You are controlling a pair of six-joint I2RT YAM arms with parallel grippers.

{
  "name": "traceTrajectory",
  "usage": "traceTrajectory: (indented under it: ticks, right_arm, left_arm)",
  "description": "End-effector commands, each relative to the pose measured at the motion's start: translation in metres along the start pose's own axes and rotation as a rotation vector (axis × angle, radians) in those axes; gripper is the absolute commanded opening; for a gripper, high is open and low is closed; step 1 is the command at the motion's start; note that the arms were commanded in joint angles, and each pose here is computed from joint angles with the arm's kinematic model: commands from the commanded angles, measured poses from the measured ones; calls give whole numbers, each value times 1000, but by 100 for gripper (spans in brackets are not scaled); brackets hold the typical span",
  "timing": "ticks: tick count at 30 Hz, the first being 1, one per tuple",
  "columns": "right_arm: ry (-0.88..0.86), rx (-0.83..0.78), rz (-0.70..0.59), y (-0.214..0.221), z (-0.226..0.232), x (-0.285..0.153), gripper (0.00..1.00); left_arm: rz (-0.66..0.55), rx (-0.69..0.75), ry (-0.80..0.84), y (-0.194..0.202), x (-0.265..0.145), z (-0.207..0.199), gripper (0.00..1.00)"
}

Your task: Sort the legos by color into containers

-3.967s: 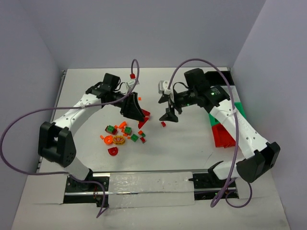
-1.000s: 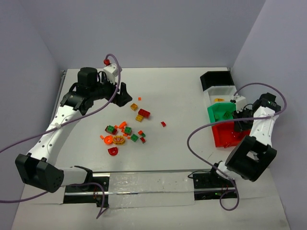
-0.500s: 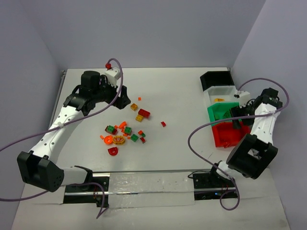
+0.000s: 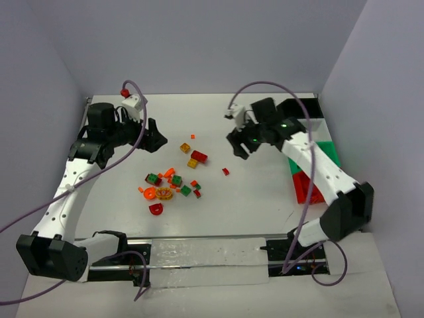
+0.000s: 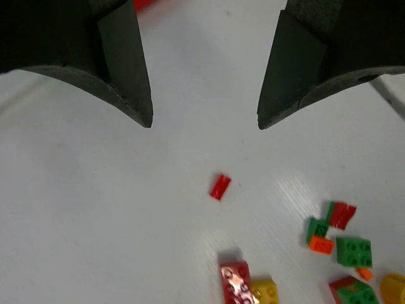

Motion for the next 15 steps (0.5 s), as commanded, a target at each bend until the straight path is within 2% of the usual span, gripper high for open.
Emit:
traceTrajectory:
  ticks: [1, 5, 7, 8, 9, 15]
  right_arm:
    - [32, -5, -4, -45, 15, 70, 73]
    - [-26, -48, 103, -66, 26, 134, 73]
    - [-35, -66, 105, -90, 27, 156, 73]
    - [-52, -56, 160, -80, 28, 169, 73]
    - [-48, -59, 137, -92, 27, 171, 73]
    - [-47, -87, 239, -93, 23, 196, 76]
  left_arm:
    - [19, -11, 22, 8, -11, -2, 98]
    - [75, 10, -22, 21, -2, 11, 97]
    - [91, 11, -32, 25, 6, 18, 96]
    - [94, 17, -32, 26, 8, 19, 95]
    - [90, 17, -34, 25, 9, 20, 95]
    - [102, -32, -38, 11, 23, 28, 95]
Point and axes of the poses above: each gripper's point midway between its finger pads, its own x axis out along the fingers, its own z axis along the line the jaws close on, y = z × x, the point moved 10 cm from there along -x, back along the fingers, and after that the axes turned 1 degree about x, right-handed, at the moved point
